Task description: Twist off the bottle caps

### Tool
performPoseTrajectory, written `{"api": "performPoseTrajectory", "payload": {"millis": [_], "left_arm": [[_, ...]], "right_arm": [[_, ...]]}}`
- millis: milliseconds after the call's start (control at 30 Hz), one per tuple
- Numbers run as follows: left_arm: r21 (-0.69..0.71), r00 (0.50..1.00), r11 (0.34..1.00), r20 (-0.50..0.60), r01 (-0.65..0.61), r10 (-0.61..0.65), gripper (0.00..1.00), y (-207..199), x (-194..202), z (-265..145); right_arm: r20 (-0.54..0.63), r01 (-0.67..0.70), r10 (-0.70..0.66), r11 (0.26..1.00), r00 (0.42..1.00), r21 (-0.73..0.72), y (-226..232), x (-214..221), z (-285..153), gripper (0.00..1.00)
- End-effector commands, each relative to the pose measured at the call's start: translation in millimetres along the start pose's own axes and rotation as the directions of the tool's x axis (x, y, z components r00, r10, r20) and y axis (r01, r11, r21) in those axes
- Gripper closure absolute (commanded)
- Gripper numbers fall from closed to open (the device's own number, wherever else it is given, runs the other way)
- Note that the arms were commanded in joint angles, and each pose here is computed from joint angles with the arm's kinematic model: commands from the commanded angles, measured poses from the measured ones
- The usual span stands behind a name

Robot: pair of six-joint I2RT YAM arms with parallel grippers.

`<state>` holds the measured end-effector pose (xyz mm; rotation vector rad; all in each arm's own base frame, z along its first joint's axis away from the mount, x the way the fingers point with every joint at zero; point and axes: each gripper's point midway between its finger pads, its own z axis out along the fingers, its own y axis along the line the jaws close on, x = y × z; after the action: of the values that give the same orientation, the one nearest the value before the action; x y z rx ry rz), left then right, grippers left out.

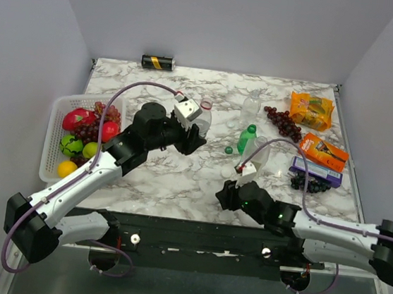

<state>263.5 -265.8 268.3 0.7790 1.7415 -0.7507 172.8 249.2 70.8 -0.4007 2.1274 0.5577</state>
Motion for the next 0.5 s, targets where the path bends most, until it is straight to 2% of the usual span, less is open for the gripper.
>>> {"api": "performPoseTrajectory", "payload": {"millis": [0, 33, 67, 133, 233, 367, 467], "left_arm": [[0.13, 0.996, 0.987, 0.004, -0.091, 0.091, 0.72, -33.3, -4.1, 3.7], [0.155, 0.991, 0.979, 0.004, -0.132, 0.133, 0.72, -40.6, -2.1, 5.0], [0.199, 0.989, 0.969, -0.011, -0.145, 0.15, 0.72, -51.6, 4.7, 7.8], [0.218, 0.987, 0.964, -0.013, -0.152, 0.158, 0.71, -56.8, 7.0, 9.0], [0.271, 0.985, 0.949, -0.015, -0.161, 0.171, 0.72, -68.7, 12.3, 10.4], [0.333, 0.98, 0.925, -0.015, -0.182, 0.198, 0.71, -85.3, 18.7, 11.2], [0.384, 0.976, 0.903, -0.018, -0.194, 0.217, 0.71, -97.6, 24.0, 9.2]], "right_arm": [[0.124, -0.014, 0.035, 0.986, 0.992, -0.165, 40.1, -76.8, -49.0, 0.45], [0.145, -0.011, 0.035, 0.986, 0.989, -0.165, 41.9, -91.5, -58.9, 0.45], [0.217, 0.028, 0.009, 0.986, 0.976, -0.166, 44.7, -134.3, -88.0, 0.42], [0.304, 0.028, 0.036, 0.979, 0.952, -0.203, 51.1, -178.3, -115.1, 0.39], [0.373, 0.045, 0.047, 0.971, 0.927, -0.233, 55.1, -221.1, -141.5, 0.37], [0.425, 0.087, 0.028, 0.965, 0.905, -0.248, 60.5, -250.7, -159.9, 0.36], [0.422, 0.098, 0.016, 0.964, 0.906, -0.248, 62.1, -262.7, -161.6, 0.36]]}}
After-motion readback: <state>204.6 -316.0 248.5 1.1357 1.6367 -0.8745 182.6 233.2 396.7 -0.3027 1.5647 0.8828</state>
